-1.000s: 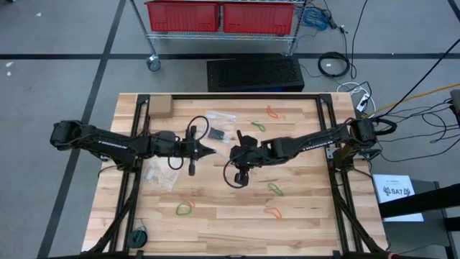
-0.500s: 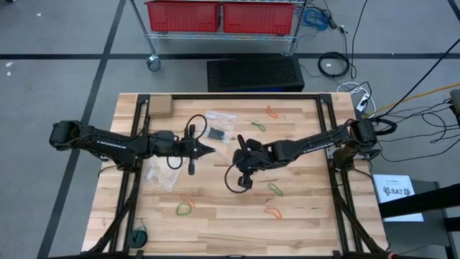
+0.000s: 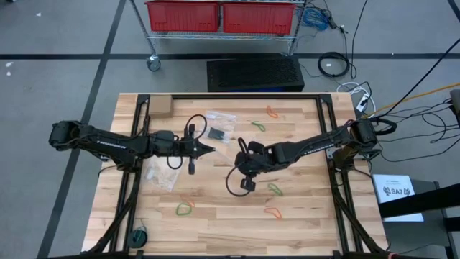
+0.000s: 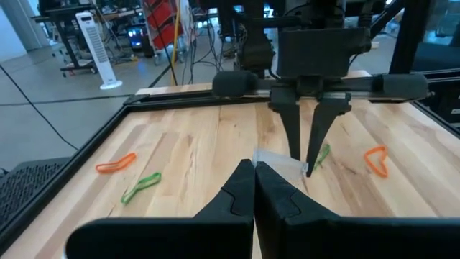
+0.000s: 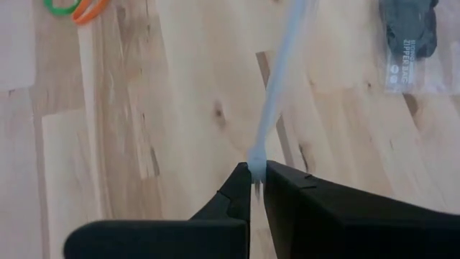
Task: Sort rubber bands
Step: Open the right transparent zip bag
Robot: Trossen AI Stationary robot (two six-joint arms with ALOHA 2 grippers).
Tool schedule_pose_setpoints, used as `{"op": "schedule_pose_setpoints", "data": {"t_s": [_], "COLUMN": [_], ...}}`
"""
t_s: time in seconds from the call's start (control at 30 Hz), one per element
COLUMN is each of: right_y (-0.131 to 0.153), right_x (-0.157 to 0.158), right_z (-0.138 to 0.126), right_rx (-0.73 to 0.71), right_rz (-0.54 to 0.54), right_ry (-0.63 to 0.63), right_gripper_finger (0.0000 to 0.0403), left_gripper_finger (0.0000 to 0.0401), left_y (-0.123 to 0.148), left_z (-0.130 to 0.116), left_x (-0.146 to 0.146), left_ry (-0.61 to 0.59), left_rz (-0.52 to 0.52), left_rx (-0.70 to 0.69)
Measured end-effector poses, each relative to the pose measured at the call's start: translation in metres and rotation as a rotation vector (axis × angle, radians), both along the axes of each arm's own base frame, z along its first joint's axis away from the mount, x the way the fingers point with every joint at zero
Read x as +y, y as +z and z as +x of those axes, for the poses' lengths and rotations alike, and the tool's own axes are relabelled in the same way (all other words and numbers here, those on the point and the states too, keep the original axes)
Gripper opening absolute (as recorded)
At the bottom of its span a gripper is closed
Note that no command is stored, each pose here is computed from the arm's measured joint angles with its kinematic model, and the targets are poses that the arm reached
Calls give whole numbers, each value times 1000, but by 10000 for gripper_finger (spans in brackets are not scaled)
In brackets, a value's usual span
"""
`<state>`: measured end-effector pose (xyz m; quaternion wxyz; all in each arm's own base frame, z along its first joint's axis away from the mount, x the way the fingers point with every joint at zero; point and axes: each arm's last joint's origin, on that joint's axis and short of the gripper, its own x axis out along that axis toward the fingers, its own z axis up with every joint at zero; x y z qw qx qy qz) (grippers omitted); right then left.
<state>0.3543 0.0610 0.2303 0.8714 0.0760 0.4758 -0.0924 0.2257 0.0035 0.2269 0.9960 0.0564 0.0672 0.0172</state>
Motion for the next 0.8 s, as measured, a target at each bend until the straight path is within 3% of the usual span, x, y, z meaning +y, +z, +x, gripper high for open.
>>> {"op": "schedule_pose_setpoints", "data": {"t_s": [0.8], "right_y": [6], "right_x": [4], "right_z": [-14], "right_rx": [66], "right_rz": [19], "right_ry": [-32], "right_gripper_finger": [4], "left_gripper_finger": [0], "left_y": [-3], "left_z": [0], "left_x": [0], "left_ry": [-6], "left_rz": [-2], "left_rx": [27]}}
